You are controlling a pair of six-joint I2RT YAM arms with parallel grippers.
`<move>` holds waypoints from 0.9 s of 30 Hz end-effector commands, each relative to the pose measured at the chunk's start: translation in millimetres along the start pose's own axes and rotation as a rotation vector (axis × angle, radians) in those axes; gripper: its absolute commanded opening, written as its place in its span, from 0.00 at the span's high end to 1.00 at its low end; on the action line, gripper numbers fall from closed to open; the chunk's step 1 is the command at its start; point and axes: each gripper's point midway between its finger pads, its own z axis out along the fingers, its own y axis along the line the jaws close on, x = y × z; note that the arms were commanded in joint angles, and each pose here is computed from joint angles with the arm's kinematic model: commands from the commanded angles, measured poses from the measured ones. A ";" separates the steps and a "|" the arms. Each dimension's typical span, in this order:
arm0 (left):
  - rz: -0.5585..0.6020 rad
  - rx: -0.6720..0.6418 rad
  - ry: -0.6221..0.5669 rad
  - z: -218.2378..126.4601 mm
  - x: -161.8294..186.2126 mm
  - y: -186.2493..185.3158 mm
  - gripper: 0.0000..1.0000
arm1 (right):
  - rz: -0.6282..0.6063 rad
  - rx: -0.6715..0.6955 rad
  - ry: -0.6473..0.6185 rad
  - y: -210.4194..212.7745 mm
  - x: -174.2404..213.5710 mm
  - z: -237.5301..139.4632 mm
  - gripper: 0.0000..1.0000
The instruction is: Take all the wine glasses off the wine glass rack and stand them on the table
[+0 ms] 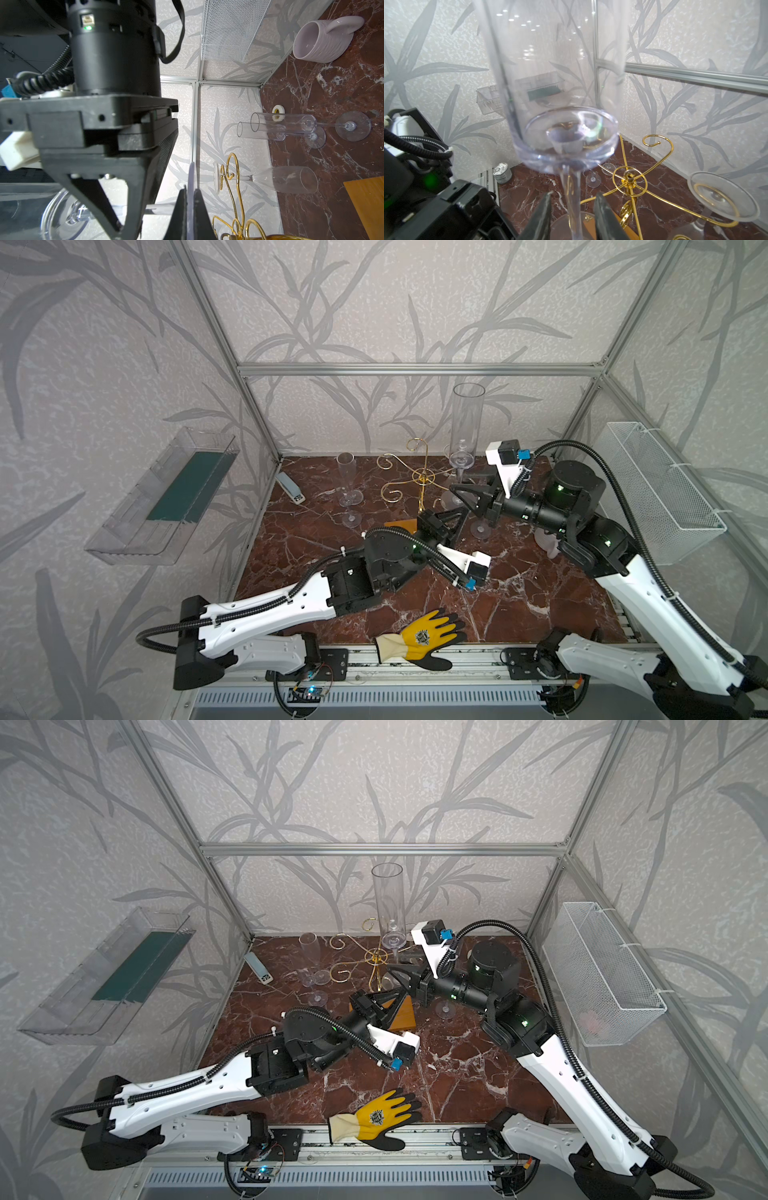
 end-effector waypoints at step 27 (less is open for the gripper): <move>-0.403 -0.103 -0.063 -45.7 0.7 57.0 0.48 | -0.131 0.057 -0.055 -5.6 -12.0 -3.9 1.00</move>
